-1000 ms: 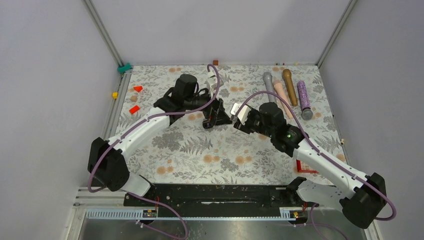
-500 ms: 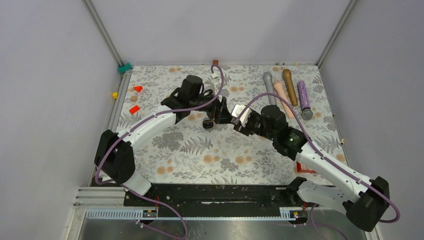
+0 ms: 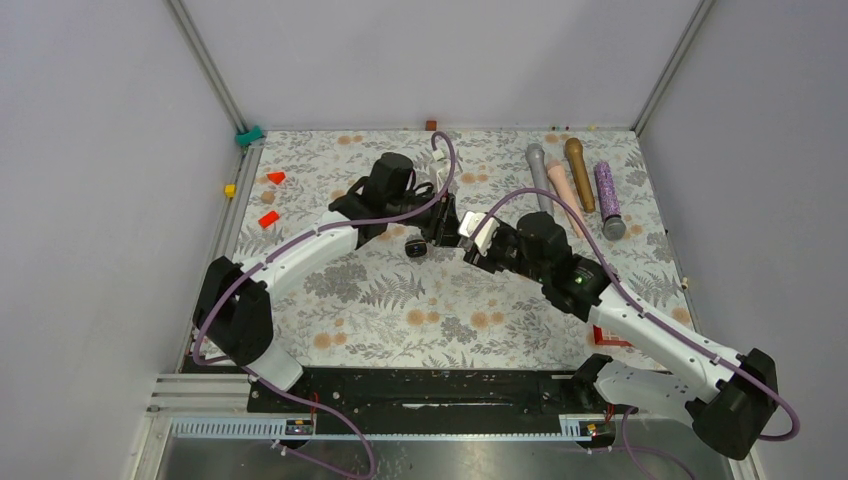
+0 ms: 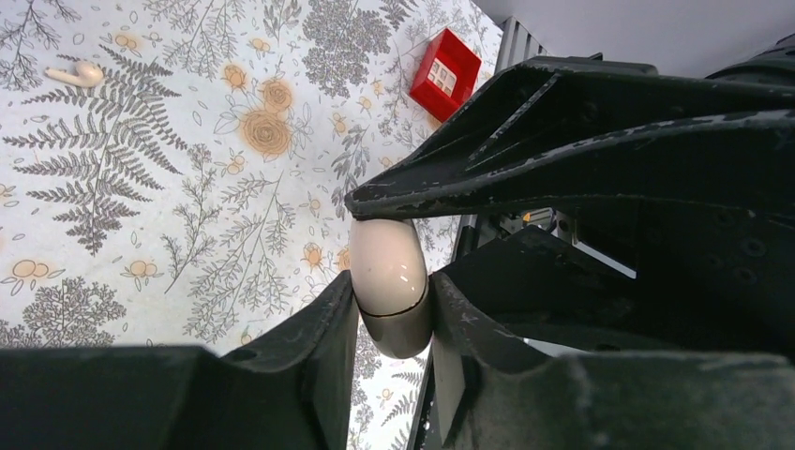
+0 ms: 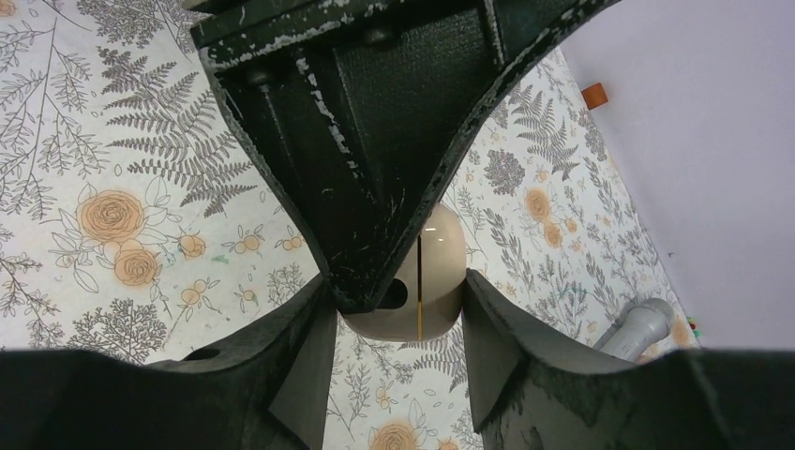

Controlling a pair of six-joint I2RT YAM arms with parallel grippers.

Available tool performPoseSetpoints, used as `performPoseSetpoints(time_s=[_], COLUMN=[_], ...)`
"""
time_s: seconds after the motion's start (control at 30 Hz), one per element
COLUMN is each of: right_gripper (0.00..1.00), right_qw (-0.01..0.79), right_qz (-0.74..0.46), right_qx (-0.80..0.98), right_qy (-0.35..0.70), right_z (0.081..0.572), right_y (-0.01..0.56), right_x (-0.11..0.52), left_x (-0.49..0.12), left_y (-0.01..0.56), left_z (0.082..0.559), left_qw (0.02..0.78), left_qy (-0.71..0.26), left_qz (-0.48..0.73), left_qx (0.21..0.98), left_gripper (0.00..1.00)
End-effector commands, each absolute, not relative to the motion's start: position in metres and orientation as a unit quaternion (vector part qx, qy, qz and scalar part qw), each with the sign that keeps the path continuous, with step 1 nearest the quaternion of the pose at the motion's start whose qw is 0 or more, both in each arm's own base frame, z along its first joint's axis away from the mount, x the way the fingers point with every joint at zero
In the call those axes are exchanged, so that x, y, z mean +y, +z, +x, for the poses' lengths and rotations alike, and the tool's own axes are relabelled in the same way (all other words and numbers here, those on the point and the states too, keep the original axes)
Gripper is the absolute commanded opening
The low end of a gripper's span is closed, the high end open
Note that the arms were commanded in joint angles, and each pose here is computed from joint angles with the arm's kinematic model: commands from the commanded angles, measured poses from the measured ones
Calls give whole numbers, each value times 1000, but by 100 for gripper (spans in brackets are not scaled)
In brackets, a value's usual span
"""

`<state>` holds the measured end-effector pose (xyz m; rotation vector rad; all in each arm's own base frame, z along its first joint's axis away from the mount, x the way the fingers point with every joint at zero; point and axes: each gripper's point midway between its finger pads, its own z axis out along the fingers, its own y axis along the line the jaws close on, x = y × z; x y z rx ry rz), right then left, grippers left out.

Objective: Insert the wireless bluetooth earbuds into the charging case
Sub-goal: Pick up the charging case at the center of the board, then open the charging case.

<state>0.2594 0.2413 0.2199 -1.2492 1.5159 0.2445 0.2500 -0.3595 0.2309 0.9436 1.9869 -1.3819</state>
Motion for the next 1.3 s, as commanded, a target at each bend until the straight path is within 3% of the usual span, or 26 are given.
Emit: performPoseSetpoints(time_s=[0.0, 0.13, 0.23, 0.33, 0.57, 0.93, 1.27], right_gripper=[21, 49, 84, 93, 90, 72, 61], right_qw=[584, 580, 565, 543, 482, 391, 379], right_qz=[-513, -510, -514, -519, -494, -507, -517], right_qx=[621, 624, 626, 623, 620, 618, 616], right_qy=[102, 121, 161, 217, 373, 457, 458], right_z=[264, 259, 242, 222, 190, 173, 171], right_y=[242, 250, 261, 275, 294, 266, 253], right_x=[248, 250, 253, 253, 246, 257, 256], left_x=[-365, -364, -361, -354, -334, -330, -333], left_y=[254, 259, 264, 272, 288, 282, 272], left_z=[253, 250, 245, 236, 211, 194, 176], left_qw=[298, 299, 301, 302, 328, 321, 308], left_qy=[-522, -527, -522, -516, -496, -501, -485], left_qz=[372, 378, 402, 439, 513, 536, 577], left_qx=[707, 700, 690, 671, 620, 598, 581], left_gripper=[17, 13, 18, 22, 22, 23, 23])
